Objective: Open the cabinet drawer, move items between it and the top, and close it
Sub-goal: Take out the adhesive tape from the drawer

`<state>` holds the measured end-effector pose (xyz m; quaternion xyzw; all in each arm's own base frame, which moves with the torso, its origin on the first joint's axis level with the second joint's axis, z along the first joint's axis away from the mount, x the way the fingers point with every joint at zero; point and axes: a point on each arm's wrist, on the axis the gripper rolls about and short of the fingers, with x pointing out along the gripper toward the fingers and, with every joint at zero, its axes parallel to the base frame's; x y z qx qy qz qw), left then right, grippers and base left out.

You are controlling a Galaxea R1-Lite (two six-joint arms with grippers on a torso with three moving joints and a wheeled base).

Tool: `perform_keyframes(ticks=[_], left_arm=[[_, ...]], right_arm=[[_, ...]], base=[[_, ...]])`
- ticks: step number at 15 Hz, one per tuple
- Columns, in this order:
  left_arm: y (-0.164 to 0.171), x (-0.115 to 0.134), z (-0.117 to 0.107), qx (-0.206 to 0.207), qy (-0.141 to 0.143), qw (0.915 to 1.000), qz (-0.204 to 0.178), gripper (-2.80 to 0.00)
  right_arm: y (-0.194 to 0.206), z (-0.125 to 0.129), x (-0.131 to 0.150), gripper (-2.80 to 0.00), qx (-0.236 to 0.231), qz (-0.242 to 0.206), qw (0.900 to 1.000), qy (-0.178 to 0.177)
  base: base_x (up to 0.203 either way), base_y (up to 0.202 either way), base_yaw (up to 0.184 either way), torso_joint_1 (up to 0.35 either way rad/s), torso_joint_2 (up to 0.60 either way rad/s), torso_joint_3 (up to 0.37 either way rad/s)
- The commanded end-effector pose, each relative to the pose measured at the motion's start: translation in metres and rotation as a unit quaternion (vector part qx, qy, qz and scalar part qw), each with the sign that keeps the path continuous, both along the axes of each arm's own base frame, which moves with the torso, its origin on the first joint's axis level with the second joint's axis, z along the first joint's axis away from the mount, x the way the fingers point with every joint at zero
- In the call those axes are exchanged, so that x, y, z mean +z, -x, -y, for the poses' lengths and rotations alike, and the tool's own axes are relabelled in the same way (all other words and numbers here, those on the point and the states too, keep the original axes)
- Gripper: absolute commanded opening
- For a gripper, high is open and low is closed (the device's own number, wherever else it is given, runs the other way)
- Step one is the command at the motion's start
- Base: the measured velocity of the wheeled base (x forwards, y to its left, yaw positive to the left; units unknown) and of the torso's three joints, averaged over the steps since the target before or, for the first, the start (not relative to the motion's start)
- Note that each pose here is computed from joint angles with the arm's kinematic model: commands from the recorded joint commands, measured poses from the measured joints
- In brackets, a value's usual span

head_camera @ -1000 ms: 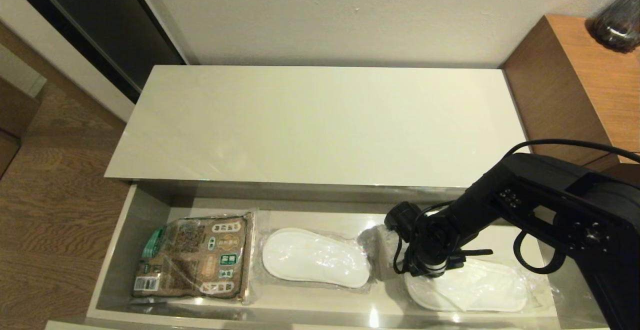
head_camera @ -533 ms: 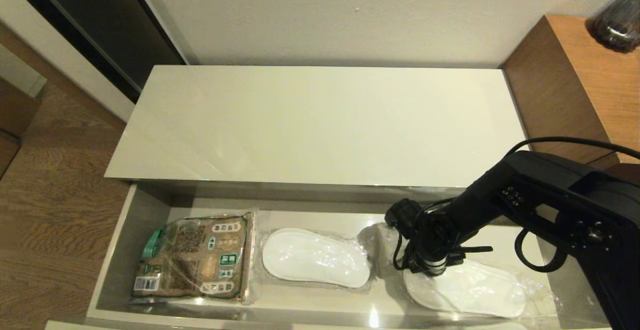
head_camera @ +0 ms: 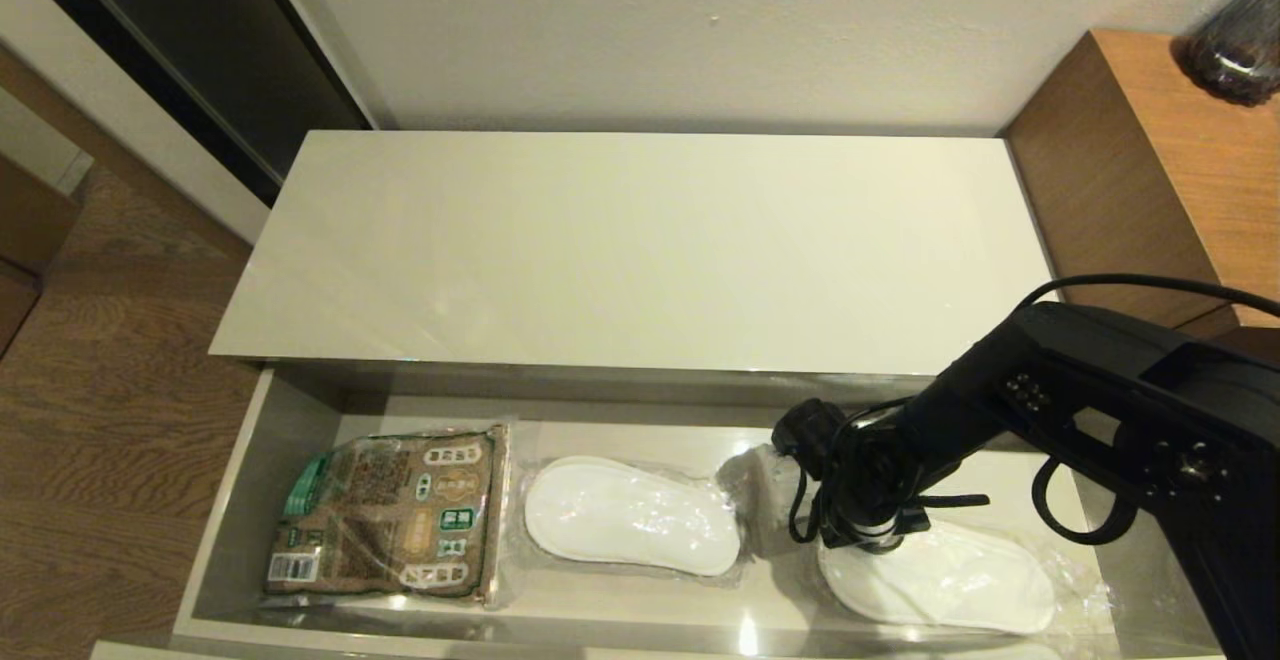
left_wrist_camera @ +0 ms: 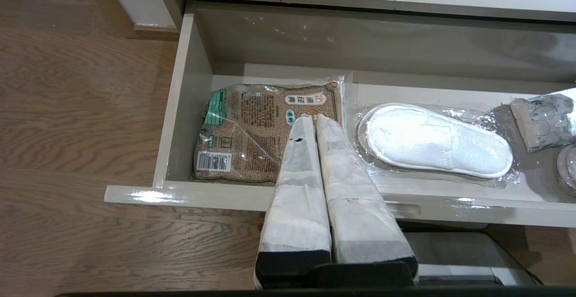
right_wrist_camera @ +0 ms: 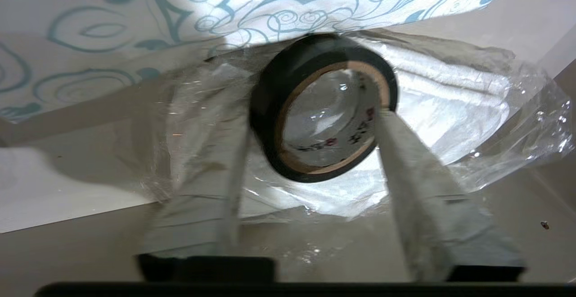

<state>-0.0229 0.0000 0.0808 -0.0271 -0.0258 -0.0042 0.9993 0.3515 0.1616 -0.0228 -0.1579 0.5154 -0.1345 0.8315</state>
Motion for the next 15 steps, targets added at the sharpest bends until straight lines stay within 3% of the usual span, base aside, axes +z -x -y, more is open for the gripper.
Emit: perform_keyframes(ticks=[1,6,15], left_arm=[[0.000,0.000,0.000,0.000,0.000,1.0000,-0.001,-2.80],[0.000,0.000,0.000,0.000,0.000,1.0000,0.000,-2.80],[0.000,0.000,0.000,0.000,0.000,1.0000,0.000,-2.80]], right_arm=[[0.000,0.000,-0.004,-2.80,-0.002,-0.004,1.000,0.003],[-0.002,0.003,0.001,-2.80,-0.004,0.001,1.000,0.001],[0.011,0.008,0.063,-2.80,-0.003,0.014,1.000,-0.012]], base=[[0.000,0.000,0.000,0.000,0.00,0.000],[0.000,0.000,0.000,0.000,0.00,0.000],[0.000,0.000,0.000,0.000,0.00,0.000]])
